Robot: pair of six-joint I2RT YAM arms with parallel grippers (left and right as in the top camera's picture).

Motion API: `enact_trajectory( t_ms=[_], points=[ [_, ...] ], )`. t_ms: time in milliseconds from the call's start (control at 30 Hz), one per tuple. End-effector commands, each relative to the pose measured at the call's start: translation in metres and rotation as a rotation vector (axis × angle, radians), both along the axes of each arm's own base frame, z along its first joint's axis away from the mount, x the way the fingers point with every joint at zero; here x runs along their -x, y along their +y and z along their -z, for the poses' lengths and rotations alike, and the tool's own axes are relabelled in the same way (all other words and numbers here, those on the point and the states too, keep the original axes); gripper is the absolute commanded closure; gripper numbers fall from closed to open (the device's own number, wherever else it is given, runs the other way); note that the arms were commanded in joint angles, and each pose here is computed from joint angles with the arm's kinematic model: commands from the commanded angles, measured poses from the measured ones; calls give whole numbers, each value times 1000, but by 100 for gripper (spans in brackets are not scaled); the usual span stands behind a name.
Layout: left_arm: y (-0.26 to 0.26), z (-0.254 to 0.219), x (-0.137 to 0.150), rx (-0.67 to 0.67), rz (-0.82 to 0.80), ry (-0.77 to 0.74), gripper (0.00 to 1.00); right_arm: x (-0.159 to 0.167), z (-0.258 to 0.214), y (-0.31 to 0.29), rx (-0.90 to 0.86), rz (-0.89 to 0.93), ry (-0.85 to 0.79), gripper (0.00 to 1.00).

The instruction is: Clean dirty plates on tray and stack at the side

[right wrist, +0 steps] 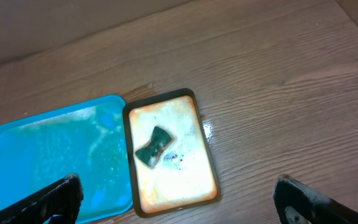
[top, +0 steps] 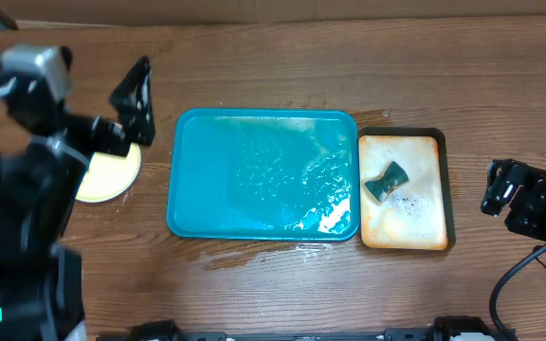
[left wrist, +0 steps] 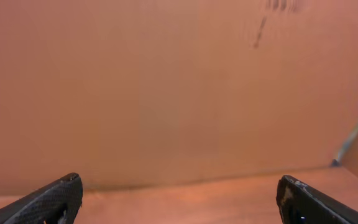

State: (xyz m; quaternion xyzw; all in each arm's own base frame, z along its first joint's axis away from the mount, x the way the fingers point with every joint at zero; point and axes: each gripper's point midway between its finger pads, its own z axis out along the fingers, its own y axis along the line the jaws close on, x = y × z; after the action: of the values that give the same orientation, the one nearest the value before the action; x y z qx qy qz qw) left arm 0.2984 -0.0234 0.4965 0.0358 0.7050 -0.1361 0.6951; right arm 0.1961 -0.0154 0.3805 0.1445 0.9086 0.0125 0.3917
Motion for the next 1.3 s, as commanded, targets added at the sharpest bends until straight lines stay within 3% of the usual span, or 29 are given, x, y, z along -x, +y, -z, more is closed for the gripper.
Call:
enact_trajectory(
  t_ms=[0, 233, 400, 733, 1267],
  points=[
    [14, 0, 23, -47, -106, -54, 0, 1, -5, -1, 8, 4, -21, 0],
    [22, 26, 59, -48, -186, -123, 0, 1, -5, -1, 8, 4, -21, 0],
    [24, 71, 74, -47, -208, -151, 0, 1, -5, -1, 8, 4, -21, 0],
    [24, 159, 78, -41, -212, -152, 0, 1, -5, -1, 8, 4, -21, 0],
    [8, 238, 77, -198, -120, -128, 0, 1, -5, -1, 8, 4, -21, 0]
  ],
)
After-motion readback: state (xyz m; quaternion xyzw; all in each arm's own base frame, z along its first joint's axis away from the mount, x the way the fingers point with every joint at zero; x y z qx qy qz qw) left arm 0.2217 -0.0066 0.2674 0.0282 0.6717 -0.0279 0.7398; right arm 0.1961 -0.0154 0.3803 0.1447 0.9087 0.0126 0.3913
